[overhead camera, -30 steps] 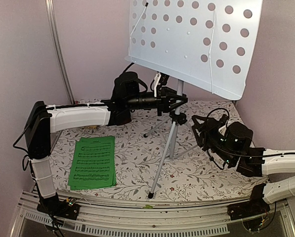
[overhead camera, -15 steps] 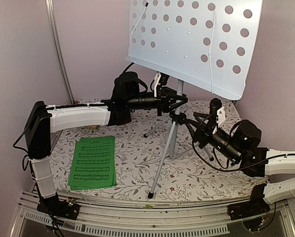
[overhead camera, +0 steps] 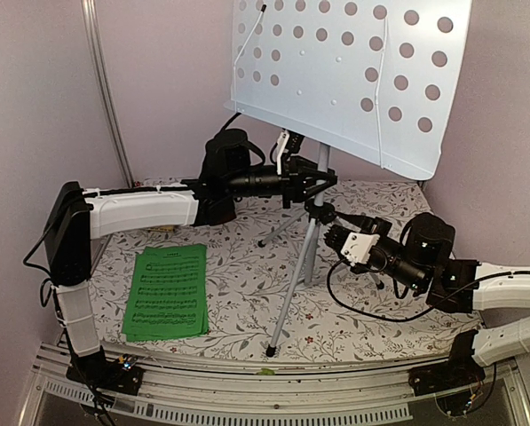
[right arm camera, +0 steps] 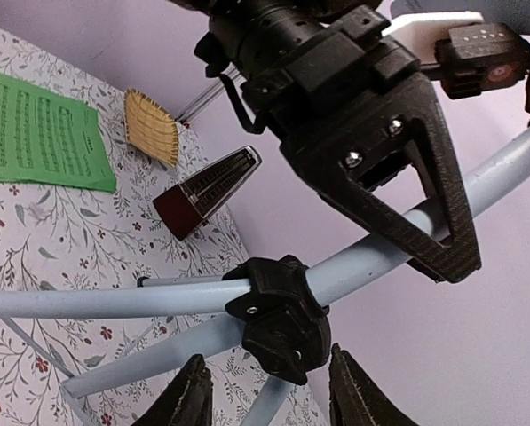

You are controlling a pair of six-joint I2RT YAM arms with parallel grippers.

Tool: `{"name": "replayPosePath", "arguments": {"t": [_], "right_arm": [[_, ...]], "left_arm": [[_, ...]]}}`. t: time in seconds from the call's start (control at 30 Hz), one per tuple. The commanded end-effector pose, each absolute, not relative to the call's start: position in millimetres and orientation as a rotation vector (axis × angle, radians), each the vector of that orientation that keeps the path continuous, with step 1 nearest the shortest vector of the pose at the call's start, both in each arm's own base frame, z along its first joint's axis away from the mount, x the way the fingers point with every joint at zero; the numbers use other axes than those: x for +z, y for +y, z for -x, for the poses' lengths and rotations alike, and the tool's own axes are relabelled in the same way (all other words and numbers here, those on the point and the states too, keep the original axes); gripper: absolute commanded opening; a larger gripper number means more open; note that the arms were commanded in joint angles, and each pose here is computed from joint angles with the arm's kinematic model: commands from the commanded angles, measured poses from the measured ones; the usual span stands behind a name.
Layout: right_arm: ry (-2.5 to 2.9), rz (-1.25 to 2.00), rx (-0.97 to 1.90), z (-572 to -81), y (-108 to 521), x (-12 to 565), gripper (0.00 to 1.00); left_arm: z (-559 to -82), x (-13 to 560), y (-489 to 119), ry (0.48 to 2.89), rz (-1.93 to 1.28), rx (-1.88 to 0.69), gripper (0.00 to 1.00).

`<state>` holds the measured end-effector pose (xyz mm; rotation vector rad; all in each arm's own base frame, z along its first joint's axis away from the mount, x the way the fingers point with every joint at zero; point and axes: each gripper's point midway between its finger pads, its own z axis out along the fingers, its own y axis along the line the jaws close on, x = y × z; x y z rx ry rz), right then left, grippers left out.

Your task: Set up the instrument practice props

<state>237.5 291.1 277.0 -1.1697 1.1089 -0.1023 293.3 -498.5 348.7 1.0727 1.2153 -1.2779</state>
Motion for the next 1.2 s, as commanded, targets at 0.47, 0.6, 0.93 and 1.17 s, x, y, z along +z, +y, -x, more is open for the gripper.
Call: {"name": "replayPosePath", "arguments": {"t": [0.47,0.6,0.93,1.17], "right_arm": [[1.088,1.215,-0.295,-262,301,278,0.16],[1.128,1.174,-0.263,-261,294,276,0.11],[1.386,0.804,0.227,-252,292,288,0.0],[1.571,0.355,0.61,-256,281,296,0.0]], "left_arm": [[-296,408,-484,1.053,-0.988,-1.272,0.0],[-296,410,-484,1.049,-0.987,-1.272,0.0],[-296,409,-484,1.052,-0.99,-1.271,0.0],[-295,409,-486,1.05,-0.991,-1.274,0.0]]}}
